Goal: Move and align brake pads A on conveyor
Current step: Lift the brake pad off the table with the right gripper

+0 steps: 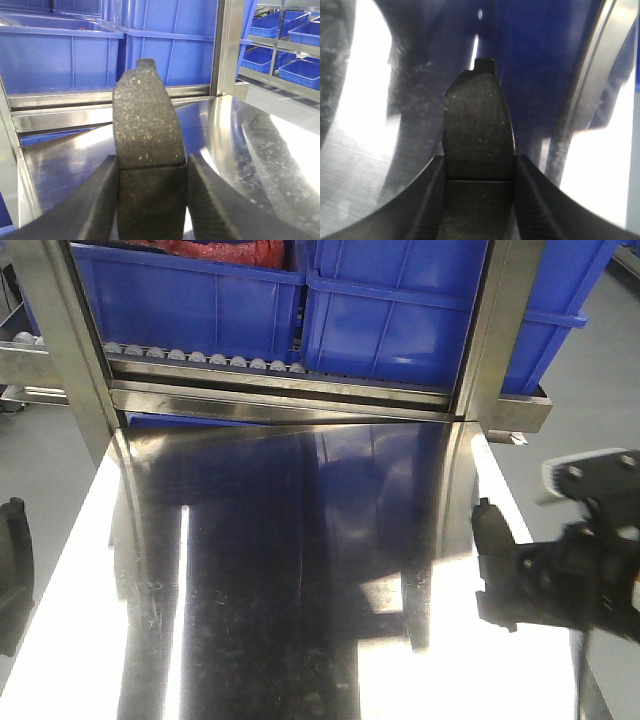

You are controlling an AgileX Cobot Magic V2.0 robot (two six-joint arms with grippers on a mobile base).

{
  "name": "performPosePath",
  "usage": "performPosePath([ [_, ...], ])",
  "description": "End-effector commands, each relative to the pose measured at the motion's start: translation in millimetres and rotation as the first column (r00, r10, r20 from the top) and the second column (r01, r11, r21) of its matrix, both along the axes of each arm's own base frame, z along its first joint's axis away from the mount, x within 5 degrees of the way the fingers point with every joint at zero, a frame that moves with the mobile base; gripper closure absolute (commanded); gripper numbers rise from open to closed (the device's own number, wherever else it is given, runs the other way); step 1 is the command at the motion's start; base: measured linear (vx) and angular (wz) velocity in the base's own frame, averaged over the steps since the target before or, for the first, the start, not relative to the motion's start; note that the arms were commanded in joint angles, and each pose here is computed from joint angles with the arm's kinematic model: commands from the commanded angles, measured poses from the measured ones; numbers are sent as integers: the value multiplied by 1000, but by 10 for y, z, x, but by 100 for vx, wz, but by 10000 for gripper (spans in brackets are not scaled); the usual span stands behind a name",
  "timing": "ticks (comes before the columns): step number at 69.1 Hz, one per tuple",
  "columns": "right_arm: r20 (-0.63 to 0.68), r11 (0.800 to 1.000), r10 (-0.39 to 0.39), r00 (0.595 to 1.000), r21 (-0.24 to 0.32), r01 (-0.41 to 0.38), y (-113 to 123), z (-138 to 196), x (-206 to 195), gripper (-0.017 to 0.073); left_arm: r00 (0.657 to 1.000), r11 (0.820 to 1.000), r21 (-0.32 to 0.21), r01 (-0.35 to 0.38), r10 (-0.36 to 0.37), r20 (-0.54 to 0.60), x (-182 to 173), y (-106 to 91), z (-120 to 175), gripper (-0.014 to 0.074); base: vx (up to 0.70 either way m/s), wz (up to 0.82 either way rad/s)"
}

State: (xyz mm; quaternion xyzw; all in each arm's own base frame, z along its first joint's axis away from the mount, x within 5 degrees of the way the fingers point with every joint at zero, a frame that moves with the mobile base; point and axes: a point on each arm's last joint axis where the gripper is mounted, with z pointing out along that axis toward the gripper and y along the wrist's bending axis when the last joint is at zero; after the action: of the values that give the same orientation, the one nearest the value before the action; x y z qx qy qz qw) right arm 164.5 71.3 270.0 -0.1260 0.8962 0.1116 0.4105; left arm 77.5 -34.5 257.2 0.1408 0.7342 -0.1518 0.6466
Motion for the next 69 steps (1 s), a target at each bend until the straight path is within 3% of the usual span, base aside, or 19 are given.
performPosePath([
  [1,209,998,6,978,56,-19,-76,174,-158,533,993,998,-52,21,-15,113,0,-17,191,447,0,0],
  [16,365,994,-4,931,102,-35,-282,122,-623,533,993,998,-52,21,-15,113,0,-17,191,447,0,0],
  [29,474,989,-21,880,141,-52,-359,142,-802,533,993,998,-52,21,-15,113,0,-17,191,447,0,0],
  [69,472,988,-22,881,142,-52,-362,141,-808,533,993,998,-52,21,-15,113,0,-17,191,447,0,0],
])
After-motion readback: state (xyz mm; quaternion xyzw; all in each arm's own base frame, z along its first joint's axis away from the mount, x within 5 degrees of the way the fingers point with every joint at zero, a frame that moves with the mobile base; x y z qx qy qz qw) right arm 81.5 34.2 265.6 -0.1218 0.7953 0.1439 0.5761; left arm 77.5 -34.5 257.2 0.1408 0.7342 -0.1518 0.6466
